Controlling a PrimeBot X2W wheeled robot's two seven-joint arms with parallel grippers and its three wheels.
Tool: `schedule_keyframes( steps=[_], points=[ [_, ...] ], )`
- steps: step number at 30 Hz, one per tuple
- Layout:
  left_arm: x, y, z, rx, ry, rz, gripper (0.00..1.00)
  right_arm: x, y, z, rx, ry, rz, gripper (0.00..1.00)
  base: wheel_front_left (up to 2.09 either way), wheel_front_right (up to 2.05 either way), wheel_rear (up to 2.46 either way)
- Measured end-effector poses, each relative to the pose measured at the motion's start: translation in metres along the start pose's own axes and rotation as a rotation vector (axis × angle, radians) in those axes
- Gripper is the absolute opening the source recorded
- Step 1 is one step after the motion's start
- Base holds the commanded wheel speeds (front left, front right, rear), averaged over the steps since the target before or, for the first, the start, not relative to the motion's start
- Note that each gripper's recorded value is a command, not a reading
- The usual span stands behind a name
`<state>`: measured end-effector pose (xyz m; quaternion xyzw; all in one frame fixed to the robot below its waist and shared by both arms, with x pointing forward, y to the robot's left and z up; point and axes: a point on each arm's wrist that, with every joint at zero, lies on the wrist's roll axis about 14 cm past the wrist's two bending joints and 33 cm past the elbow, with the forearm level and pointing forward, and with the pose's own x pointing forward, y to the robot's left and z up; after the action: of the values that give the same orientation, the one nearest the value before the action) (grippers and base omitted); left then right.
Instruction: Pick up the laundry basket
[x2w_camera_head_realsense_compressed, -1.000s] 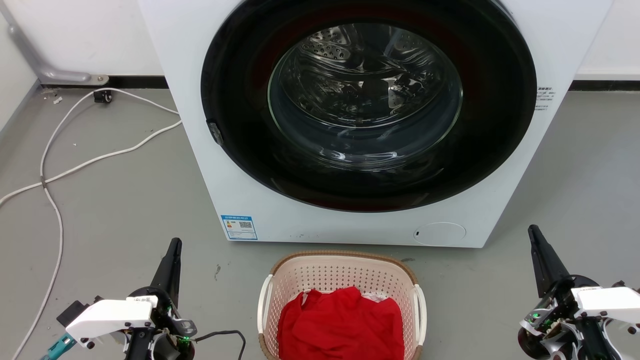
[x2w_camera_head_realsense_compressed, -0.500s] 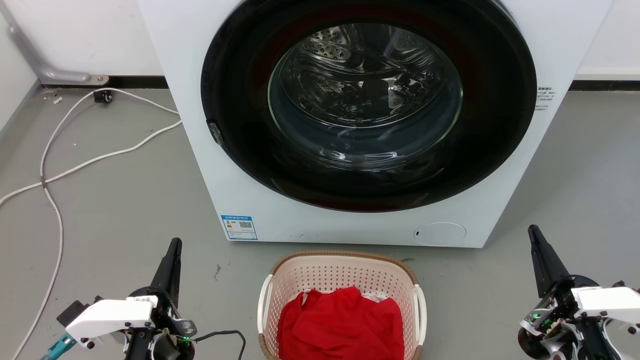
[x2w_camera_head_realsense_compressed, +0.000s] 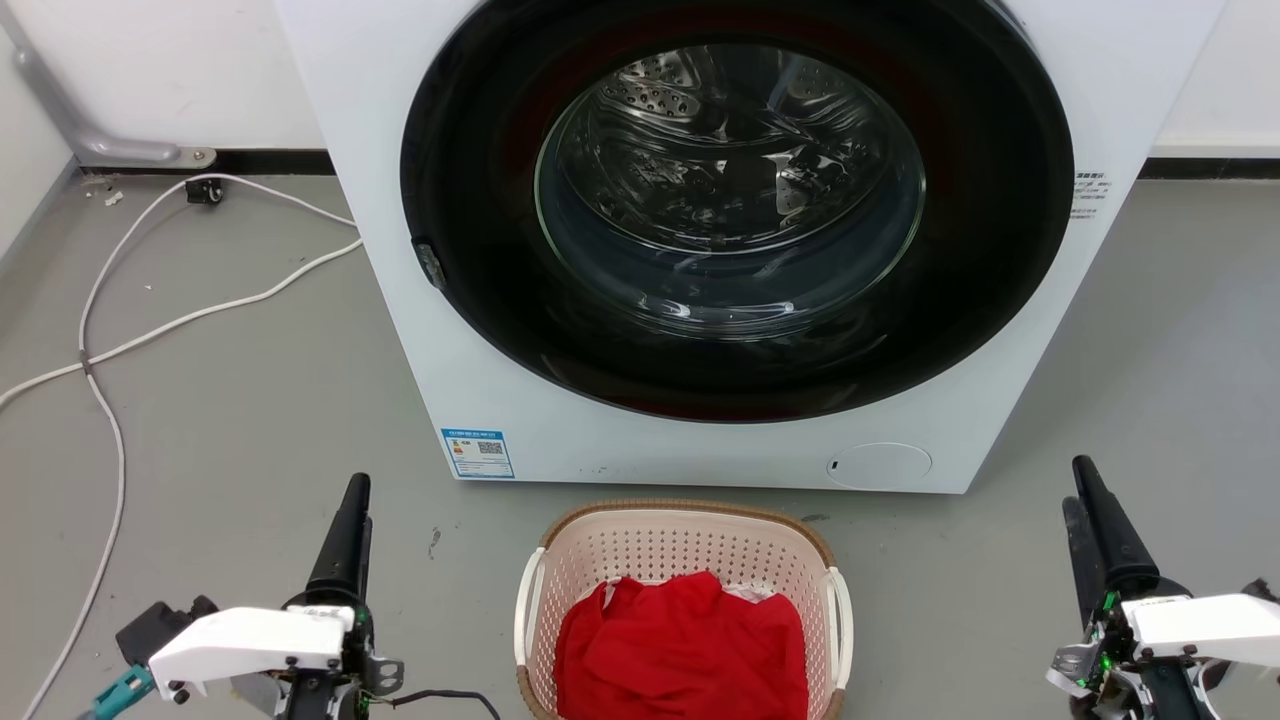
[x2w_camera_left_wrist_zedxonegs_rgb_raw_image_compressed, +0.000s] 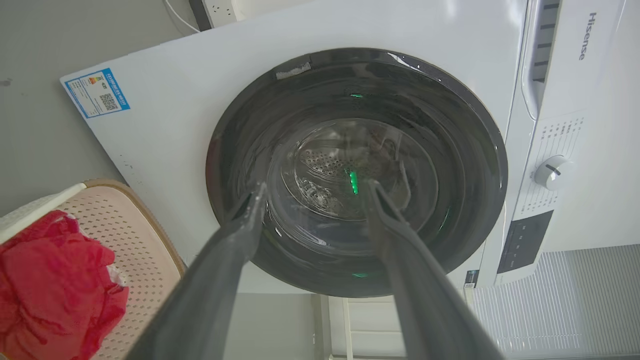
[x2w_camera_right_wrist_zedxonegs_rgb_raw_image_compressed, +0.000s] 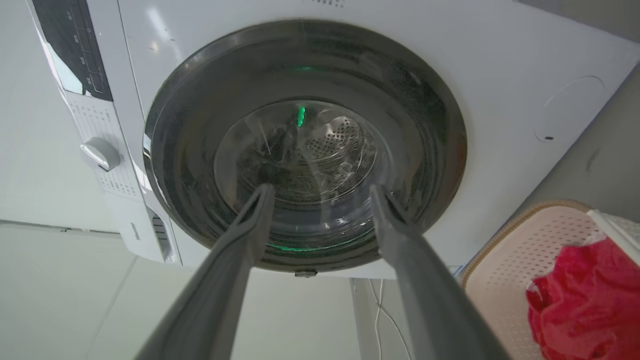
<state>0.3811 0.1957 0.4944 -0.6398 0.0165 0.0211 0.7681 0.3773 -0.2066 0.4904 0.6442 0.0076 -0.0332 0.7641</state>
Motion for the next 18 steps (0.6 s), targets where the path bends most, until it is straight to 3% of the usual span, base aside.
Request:
schedule_keyframes(
  steps=[18],
  points=[
    [0.001,-0.009,-0.008,0.371,-0.01,0.013,1.0,-0.004,0.018,-0.005,-0.418,-0.008,0.056,1.0,0.0,0.0,0.0]
  ],
)
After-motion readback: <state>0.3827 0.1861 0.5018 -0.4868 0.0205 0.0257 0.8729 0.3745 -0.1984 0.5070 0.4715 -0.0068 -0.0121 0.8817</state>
